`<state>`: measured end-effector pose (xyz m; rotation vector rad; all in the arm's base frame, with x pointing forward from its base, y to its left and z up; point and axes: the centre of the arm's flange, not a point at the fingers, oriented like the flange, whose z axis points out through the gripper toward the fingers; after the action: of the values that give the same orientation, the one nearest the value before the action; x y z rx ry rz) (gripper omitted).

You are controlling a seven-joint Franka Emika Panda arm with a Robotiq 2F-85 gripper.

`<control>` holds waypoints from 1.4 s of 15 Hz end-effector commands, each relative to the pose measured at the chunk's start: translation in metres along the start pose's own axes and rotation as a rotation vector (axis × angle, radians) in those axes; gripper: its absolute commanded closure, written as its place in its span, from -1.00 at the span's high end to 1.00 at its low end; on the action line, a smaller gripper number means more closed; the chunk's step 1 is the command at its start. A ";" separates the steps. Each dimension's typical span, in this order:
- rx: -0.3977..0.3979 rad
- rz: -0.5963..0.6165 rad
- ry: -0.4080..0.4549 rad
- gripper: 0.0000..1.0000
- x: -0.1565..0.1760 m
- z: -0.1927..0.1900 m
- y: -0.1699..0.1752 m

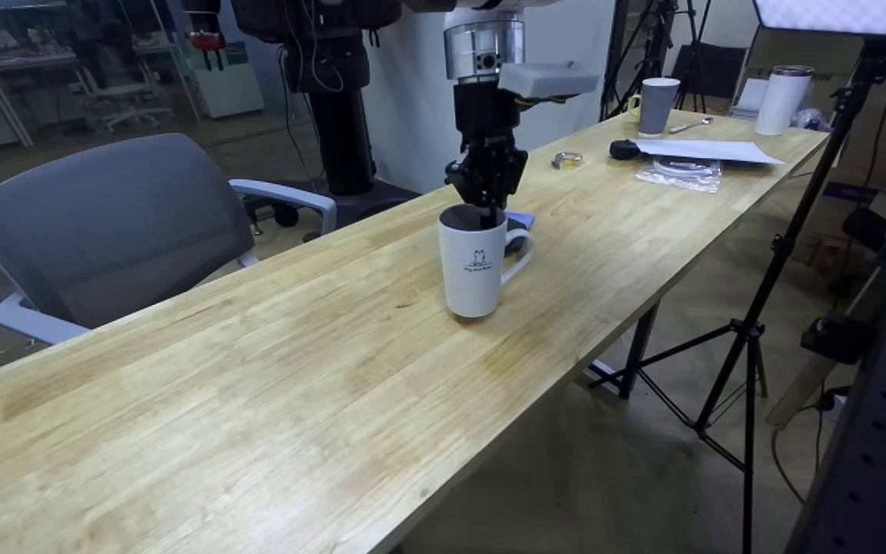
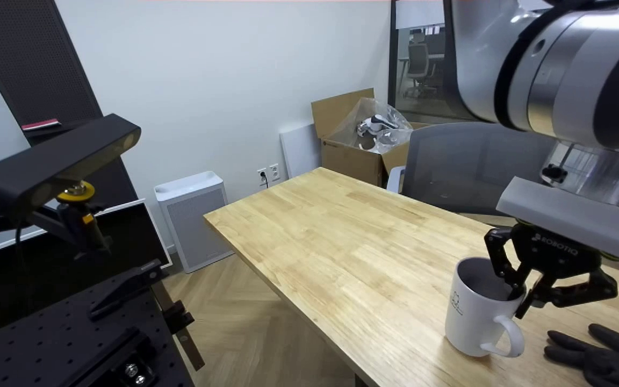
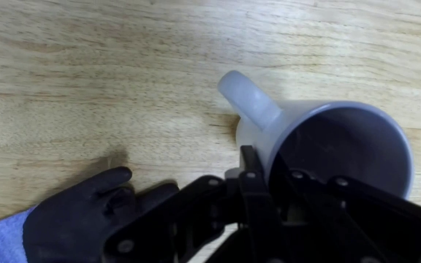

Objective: Pick the cup and move it to the right on the table

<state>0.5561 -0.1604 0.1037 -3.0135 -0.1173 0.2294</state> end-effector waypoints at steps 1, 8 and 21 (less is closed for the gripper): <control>0.010 0.006 -0.007 -0.95 -0.015 -0.013 0.013; -0.037 0.031 -0.041 -0.95 -0.033 -0.008 0.038; -0.142 -0.003 -0.076 -0.95 -0.042 -0.002 0.048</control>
<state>0.5207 -0.2186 0.0942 -3.1051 -0.1593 0.3566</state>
